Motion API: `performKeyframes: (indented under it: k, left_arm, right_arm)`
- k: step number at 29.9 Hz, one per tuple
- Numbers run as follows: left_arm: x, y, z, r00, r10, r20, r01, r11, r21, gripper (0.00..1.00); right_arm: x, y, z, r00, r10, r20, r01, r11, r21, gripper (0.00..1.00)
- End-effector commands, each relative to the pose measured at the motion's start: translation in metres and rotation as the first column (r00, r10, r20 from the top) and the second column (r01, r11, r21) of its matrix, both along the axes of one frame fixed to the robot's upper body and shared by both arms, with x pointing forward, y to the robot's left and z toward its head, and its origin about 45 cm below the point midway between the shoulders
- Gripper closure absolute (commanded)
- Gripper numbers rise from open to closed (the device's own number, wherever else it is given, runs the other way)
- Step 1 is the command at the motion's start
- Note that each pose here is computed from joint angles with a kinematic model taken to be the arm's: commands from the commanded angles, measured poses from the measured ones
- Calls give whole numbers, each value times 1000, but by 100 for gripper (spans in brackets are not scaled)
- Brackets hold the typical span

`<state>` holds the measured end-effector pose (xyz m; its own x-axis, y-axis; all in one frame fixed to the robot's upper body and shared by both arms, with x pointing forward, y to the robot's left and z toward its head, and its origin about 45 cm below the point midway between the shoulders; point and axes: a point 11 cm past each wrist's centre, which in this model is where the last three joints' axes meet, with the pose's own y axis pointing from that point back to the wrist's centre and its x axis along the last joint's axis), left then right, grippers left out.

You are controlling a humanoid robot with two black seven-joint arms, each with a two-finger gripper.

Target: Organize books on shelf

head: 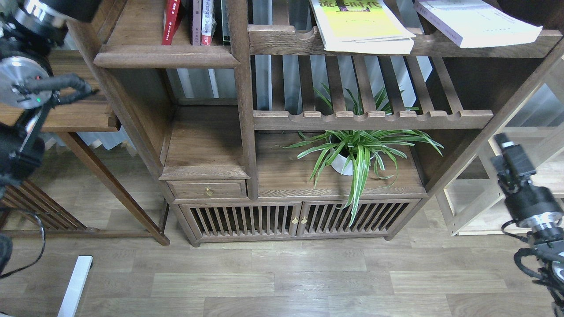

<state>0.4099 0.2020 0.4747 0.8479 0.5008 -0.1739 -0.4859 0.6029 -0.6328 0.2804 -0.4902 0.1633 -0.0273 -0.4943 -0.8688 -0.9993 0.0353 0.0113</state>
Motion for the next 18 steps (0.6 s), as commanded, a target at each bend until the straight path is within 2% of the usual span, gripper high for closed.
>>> performKeyframes:
  k: [1,5,13,18]
  left_arm:
    - [1,-4,-13,994,-68,-88,56,990,-131,1]
    - [2,-13,-35,969,-156,-191,105,962,-251,1]
    - [-2,-49,-55,914,-285,-287,209,941,-267,1]
    - [-9,-72,-68,884,-345,-314,253,920,-298,2]
  right_arm:
    - [4,-12,20,996,-54,73,51,997,52,2]
    - [14,-14,40,984,-96,152,75,988,138,2]
    - [57,2,102,933,-103,345,5,962,273,3]
    - [59,4,122,925,-63,375,-38,966,254,3]
